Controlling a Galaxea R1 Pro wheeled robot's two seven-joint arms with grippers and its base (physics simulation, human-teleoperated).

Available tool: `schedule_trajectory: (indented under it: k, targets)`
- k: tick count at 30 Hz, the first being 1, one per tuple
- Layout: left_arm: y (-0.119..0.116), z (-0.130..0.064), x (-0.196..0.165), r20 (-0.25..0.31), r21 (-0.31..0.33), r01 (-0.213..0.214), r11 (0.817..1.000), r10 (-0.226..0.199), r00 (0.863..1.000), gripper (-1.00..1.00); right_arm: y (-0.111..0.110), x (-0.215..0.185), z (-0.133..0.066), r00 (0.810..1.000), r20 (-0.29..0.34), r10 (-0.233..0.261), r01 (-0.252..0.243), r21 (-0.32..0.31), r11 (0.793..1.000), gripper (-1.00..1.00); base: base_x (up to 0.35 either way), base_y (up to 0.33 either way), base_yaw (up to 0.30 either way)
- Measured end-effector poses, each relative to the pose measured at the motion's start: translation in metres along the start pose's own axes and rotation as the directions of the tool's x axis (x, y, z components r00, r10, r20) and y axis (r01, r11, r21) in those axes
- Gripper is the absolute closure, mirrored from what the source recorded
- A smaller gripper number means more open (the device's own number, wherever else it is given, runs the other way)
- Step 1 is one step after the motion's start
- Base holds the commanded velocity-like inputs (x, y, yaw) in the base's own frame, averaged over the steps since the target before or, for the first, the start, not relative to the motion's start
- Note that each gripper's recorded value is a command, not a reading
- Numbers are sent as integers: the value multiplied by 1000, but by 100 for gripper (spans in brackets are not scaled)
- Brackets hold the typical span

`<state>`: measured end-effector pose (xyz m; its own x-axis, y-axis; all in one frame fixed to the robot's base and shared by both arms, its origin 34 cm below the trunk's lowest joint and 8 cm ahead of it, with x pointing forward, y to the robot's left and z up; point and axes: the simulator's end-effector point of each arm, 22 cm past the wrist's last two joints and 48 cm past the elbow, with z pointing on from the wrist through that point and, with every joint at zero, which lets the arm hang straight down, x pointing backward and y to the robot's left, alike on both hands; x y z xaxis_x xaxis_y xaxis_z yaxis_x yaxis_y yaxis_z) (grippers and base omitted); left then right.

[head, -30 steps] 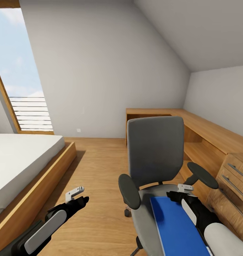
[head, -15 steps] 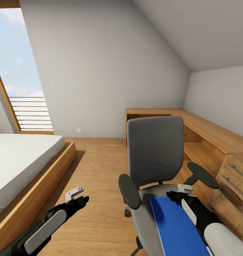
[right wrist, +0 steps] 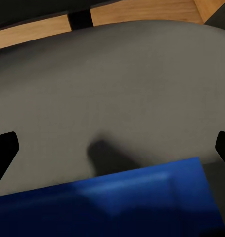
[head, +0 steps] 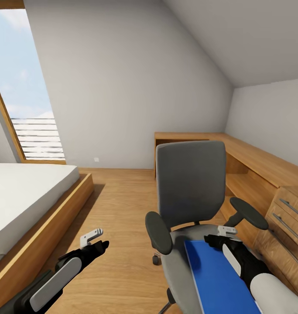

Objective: In the bedroom, organize the workspace by keeping the computer under the desk, ensuring the monitor is on the desk, placing the keyboard on the desk next to the monitor, placing the mouse on the desk next to the keyboard, moving the folder from the swivel chair onto the desk next to the mouse, stacking the notebook on top of the folder with the pen on top of the notebook, and positioning the swivel chair next to the desk.

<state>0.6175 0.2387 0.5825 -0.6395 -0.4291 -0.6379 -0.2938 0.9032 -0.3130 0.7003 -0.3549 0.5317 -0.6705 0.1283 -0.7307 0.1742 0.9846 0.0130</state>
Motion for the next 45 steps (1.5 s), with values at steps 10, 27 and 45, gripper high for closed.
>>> schedule_trajectory:
  k: [10,27,45]
  targets:
    - [-1,0,0,0,3,1,1000,-1,1000,-100,0,0,0,1000,0,0,0,0,1000,-100,0,0,0]
    - [2,1,1,-3,-3,1,1000,-1,1000,-100,0,0,0,1000,0,0,0,0,1000,-100,-62,0,0]
    - [2,1,1,-3,-3,1,1000,-1,1000,-100,0,0,0,1000,-2,0,0,0,1000,-100,-68,0,0]
